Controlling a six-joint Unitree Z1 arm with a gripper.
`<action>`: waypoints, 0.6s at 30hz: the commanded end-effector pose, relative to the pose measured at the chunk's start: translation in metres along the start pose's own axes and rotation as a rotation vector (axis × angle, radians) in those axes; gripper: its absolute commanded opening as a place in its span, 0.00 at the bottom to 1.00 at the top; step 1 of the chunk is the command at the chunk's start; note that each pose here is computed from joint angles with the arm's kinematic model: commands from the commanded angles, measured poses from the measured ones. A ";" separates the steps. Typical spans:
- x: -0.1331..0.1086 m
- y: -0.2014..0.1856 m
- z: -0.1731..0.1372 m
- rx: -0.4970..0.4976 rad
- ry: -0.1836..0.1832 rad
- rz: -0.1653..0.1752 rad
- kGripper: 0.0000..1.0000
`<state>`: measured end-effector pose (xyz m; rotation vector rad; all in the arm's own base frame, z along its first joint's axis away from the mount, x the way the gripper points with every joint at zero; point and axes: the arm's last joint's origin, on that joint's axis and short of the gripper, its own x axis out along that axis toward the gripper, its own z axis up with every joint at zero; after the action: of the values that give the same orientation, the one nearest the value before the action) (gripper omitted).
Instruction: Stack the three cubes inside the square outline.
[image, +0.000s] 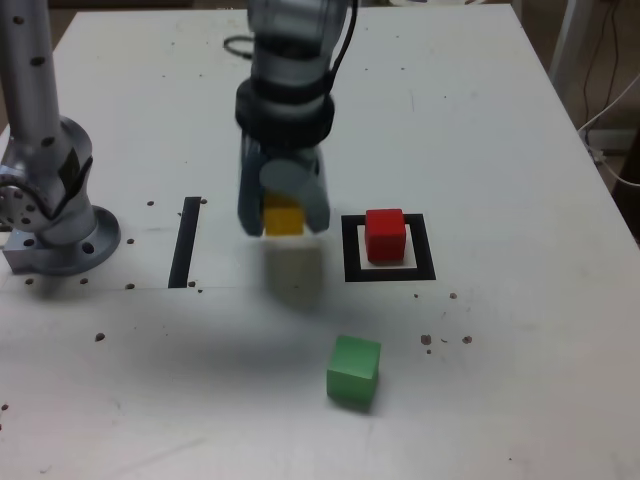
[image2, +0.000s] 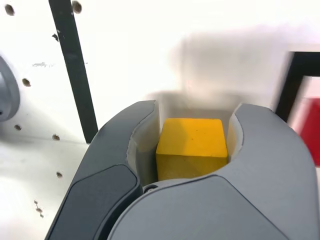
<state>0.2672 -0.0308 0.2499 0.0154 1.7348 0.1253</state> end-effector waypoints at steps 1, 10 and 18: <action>-0.016 0.000 0.007 0.003 -0.027 0.009 0.20; -0.045 -0.005 0.042 0.078 -0.094 0.001 0.19; -0.039 -0.010 0.063 0.078 -0.091 -0.004 0.22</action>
<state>0.3331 -0.0386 0.2797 0.0736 1.6456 0.0533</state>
